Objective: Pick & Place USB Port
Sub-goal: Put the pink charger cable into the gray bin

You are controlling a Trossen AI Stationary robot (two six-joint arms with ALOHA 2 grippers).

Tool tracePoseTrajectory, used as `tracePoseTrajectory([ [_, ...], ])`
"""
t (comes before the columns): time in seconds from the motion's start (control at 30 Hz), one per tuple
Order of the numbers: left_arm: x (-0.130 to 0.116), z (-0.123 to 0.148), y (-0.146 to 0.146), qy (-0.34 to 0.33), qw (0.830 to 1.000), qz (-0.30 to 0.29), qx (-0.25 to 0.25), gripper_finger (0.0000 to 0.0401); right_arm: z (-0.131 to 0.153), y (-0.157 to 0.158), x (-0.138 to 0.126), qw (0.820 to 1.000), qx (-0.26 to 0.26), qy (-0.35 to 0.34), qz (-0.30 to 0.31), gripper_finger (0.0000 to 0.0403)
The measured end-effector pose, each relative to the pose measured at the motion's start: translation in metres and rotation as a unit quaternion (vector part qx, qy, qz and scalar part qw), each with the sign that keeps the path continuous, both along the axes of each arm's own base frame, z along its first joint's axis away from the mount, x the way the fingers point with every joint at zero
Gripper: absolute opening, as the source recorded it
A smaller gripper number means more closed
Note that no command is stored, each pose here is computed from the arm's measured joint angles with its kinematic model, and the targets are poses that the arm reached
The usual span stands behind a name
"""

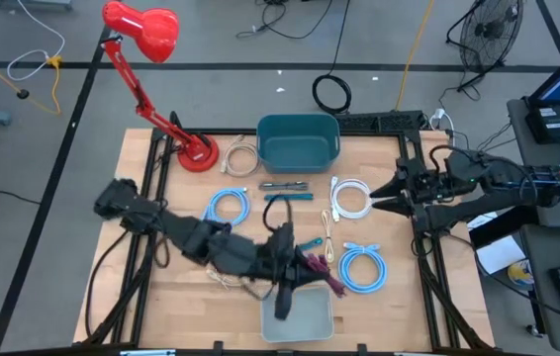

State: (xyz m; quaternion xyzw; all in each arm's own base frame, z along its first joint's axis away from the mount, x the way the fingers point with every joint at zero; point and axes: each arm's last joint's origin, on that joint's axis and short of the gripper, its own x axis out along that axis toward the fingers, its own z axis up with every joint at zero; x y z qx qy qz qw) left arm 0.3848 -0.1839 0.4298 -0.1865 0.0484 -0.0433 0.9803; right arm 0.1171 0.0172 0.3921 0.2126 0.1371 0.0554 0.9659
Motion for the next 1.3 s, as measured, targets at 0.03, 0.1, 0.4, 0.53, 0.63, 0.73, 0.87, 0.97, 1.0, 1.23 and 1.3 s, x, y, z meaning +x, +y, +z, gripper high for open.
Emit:
tracePoseTrajectory([
  [0.03, 0.0, 0.007, -0.007, -0.01, 1.0, 0.008, 0.006, 0.0014, 0.001, 0.0, -0.003, 1.0, 0.002, -0.003, 0.003, 0.013],
  [0.1, -0.001, 0.013, -0.021, -0.008, 1.0, 0.014, 0.021, 0.0014, 0.001, 0.001, -0.007, 1.0, 0.003, -0.003, 0.007, 0.013],
  [0.4, -0.005, -0.028, -0.051, 0.202, 0.979, -0.018, -0.017, 0.0014, 0.002, -0.001, -0.019, 1.0, -0.017, -0.015, 0.012, 0.013],
  [0.53, 0.008, -0.052, -0.043, 0.273, 0.96, -0.045, -0.029, 0.0014, 0.0, -0.001, -0.019, 1.0, -0.02, -0.003, 0.012, 0.013],
  [0.63, 0.023, -0.071, -0.034, 0.316, 0.946, -0.062, -0.032, 0.0014, -0.004, -0.001, -0.02, 1.0, -0.024, 0.014, 0.012, 0.013],
  [0.73, 0.033, -0.089, -0.027, 0.361, 0.927, -0.089, -0.043, 0.0014, -0.007, -0.001, -0.021, 0.999, -0.029, 0.034, 0.012, 0.013],
  [0.87, 0.035, -0.109, -0.021, 0.434, 0.892, -0.114, -0.051, 0.0014, -0.011, -0.002, -0.022, 0.998, -0.037, 0.054, 0.0, 0.013],
  [0.97, 0.03, -0.116, -0.019, 0.477, 0.869, -0.124, -0.044, 0.0014, -0.013, -0.003, -0.022, 0.997, -0.044, 0.061, -0.013, 0.013],
  [1.0, 0.03, -0.116, -0.018, 0.481, 0.867, -0.125, -0.041, 0.0014, -0.014, -0.003, -0.022, 0.997, -0.048, 0.061, -0.018, 0.013],
  [1.23, 0.035, -0.12, -0.009, 0.479, 0.866, -0.144, -0.018, 0.0014, -0.032, -0.002, -0.009, 0.996, -0.053, 0.066, -0.024, 0.013],
  [1.3, 0.041, -0.125, -0.008, 0.479, 0.863, -0.162, -0.026, 0.0014, -0.04, -0.001, -0.004, 0.996, -0.045, 0.068, -0.025, 0.013],
])
